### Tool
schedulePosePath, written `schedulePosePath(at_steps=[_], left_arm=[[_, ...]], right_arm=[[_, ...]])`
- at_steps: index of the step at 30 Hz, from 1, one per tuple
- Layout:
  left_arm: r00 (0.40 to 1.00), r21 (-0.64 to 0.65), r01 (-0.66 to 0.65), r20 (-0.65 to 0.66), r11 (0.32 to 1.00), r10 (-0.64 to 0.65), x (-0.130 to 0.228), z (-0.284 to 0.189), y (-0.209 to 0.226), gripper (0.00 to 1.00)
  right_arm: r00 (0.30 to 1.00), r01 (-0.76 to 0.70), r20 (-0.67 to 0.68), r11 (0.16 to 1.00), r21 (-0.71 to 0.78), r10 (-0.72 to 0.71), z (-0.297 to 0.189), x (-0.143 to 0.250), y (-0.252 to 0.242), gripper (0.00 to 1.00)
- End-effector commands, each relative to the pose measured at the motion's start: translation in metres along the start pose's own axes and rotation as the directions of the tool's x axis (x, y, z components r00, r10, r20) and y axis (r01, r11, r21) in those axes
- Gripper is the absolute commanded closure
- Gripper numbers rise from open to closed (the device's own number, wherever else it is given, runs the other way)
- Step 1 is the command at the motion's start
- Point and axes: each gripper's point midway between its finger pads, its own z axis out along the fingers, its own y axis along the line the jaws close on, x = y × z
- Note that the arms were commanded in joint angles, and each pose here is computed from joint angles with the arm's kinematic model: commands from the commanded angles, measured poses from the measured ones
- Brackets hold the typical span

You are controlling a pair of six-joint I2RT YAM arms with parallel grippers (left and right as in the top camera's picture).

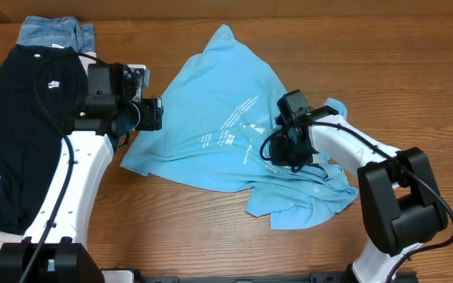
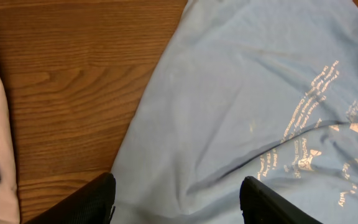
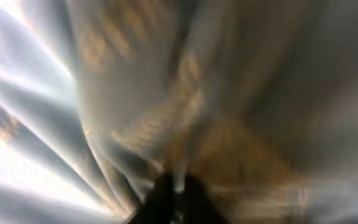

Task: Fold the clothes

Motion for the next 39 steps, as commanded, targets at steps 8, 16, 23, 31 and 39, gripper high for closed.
schedulePosePath(at_steps=[8,16,23,31,39], left_arm=[[0.999,-0.008,-0.033,0.038,0.999,0.033,-0.010,-0.006,0.001,0.33],[0.998,-0.009,-0.039,0.040,0.999,0.039,-0.011,-0.006,0.001,0.33],[0.998,-0.007,-0.040,0.038,0.999,0.040,-0.010,-0.006,0.000,0.31],[0.996,-0.009,-0.087,0.002,0.996,0.087,-0.002,-0.006,0.000,0.31],[0.996,-0.022,-0.085,-0.005,0.996,0.085,0.000,-0.006,0.003,0.33]], right_arm=[[0.922,-0.125,0.365,0.991,-0.038,0.131,-0.135,-0.080,-0.041,0.51],[0.871,-0.256,0.433,0.967,-0.005,0.232,-0.127,-0.117,-0.126,0.45],[0.874,-0.234,0.437,0.972,-0.003,0.211,-0.100,-0.137,-0.153,0.43],[0.892,-0.248,0.393,0.969,0.014,0.223,-0.060,-0.142,-0.164,0.42],[0.894,-0.259,0.387,0.965,0.035,0.225,-0.047,-0.144,-0.170,0.57]])
